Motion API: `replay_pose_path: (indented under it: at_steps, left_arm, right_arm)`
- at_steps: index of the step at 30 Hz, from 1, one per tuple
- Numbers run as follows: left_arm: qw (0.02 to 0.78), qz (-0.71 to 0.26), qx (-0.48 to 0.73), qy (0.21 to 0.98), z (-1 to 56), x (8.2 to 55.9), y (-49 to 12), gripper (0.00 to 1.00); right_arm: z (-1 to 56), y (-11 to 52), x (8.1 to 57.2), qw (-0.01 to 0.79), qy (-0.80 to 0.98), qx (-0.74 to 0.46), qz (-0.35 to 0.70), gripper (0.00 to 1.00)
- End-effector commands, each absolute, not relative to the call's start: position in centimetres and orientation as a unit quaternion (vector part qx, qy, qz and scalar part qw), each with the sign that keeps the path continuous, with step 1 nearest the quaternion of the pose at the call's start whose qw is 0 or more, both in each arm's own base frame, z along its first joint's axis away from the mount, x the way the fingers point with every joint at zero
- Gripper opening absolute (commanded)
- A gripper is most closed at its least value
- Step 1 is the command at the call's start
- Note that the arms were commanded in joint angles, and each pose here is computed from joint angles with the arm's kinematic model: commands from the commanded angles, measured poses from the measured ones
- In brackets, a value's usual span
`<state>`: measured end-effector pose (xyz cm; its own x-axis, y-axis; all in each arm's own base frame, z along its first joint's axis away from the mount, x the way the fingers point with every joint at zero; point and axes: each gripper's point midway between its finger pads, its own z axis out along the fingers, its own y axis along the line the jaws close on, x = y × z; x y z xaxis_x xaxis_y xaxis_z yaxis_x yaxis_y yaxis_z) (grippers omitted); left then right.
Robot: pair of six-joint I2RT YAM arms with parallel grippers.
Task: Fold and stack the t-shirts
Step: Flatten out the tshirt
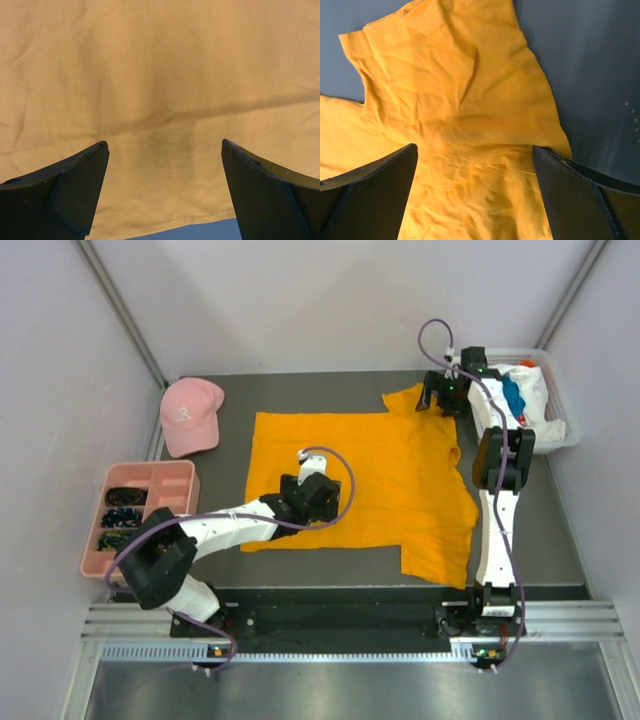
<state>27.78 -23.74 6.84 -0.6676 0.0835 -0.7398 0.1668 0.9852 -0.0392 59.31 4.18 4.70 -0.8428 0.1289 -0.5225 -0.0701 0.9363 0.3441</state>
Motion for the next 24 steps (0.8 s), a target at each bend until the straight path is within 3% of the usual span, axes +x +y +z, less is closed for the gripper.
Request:
replay_pose_path:
  at_steps: [1, 5, 17, 24]
  left_arm:
    - [0.426, -0.057, 0.06, 0.901, 8.4, 29.1, -24.4, 0.99]
    - [0.431, -0.061, 0.056, 0.898, 8.7, 29.2, -24.2, 0.99]
    - [0.436, -0.071, 0.051, 0.896, 9.1, 28.7, -23.8, 0.99]
    - [0.443, -0.076, 0.046, 0.892, 9.7, 28.3, -23.1, 0.99]
  right_arm:
    - [2.6, -0.5, 60.6, 0.3, 0.951, 0.023, 0.072, 0.99]
    - [4.2, -1.1, 61.2, 0.326, 0.944, 0.019, 0.052, 0.99]
    - [12.5, 3.3, 60.1, 0.413, 0.895, -0.023, 0.166, 0.99]
    - [16.0, 3.4, 59.7, 0.452, 0.876, -0.034, 0.166, 0.99]
